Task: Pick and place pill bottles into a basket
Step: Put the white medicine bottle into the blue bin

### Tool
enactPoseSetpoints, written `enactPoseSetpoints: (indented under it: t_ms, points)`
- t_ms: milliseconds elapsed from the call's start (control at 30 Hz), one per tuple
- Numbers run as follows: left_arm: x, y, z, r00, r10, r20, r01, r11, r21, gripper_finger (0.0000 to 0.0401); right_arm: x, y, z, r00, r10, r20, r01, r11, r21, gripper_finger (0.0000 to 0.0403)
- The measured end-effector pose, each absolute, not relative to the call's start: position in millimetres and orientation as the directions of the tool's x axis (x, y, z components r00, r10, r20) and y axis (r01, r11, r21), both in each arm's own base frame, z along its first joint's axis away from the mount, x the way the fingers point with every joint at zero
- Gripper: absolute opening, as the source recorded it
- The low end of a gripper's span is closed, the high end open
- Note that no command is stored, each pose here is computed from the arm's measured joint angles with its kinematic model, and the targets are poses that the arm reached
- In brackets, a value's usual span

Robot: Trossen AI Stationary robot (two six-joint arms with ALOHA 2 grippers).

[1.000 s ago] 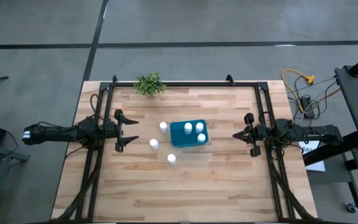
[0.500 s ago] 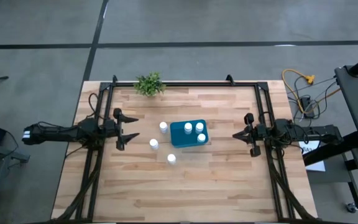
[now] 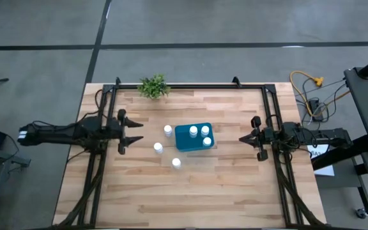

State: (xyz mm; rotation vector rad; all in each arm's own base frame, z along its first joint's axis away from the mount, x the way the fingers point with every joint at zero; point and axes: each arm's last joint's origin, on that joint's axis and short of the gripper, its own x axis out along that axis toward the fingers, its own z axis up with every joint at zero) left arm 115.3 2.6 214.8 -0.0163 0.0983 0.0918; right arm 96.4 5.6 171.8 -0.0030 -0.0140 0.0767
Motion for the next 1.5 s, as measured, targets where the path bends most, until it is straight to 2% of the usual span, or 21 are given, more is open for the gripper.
enactPoseSetpoints:
  t_ms: [333, 700, 1000, 1100, 1267, 1500]
  points:
    - [126.5, 1.5, 237.2, 0.969, 0.054, -0.239, -0.064, 0.997, -0.036, 0.0221, 96.4, 5.6, 171.8, 0.997, 0.077, 0.014, -0.076, 0.997, -0.004, 0.0009]
    - [157.2, 1.0, 229.6, 0.907, 0.036, -0.42, -0.04, 0.999, 0.001, 0.0221, 96.4, 5.6, 171.9, 0.997, 0.076, 0.015, -0.076, 0.997, -0.004, 0.0009]
    - [169.5, 1.0, 252.1, 0.902, 0.036, -0.431, -0.018, 0.999, 0.046, 0.0221, 96.4, 5.5, 171.9, 0.997, 0.074, 0.015, -0.073, 0.997, -0.005, 0.0009]
    - [168.9, 0.9, 260.2, 0.872, 0.034, -0.488, -0.021, 0.999, 0.033, 0.0221, 96.4, 5.5, 171.9, 0.997, 0.074, 0.015, -0.074, 0.997, -0.004, 0.0009]
    - [169.0, 0.9, 278.5, 0.86, 0.033, -0.508, -0.025, 0.999, 0.022, 0.0221, 96.4, 5.5, 171.9, 0.997, 0.074, 0.015, -0.074, 0.997, -0.004, 0.0009]
    - [172.1, 1.3, 284.1, 0.85, 0.046, -0.525, -0.022, 0.998, 0.052, 0.0221, 96.4, 5.5, 171.9, 0.997, 0.074, 0.015, -0.074, 0.997, -0.004, 0.0009]
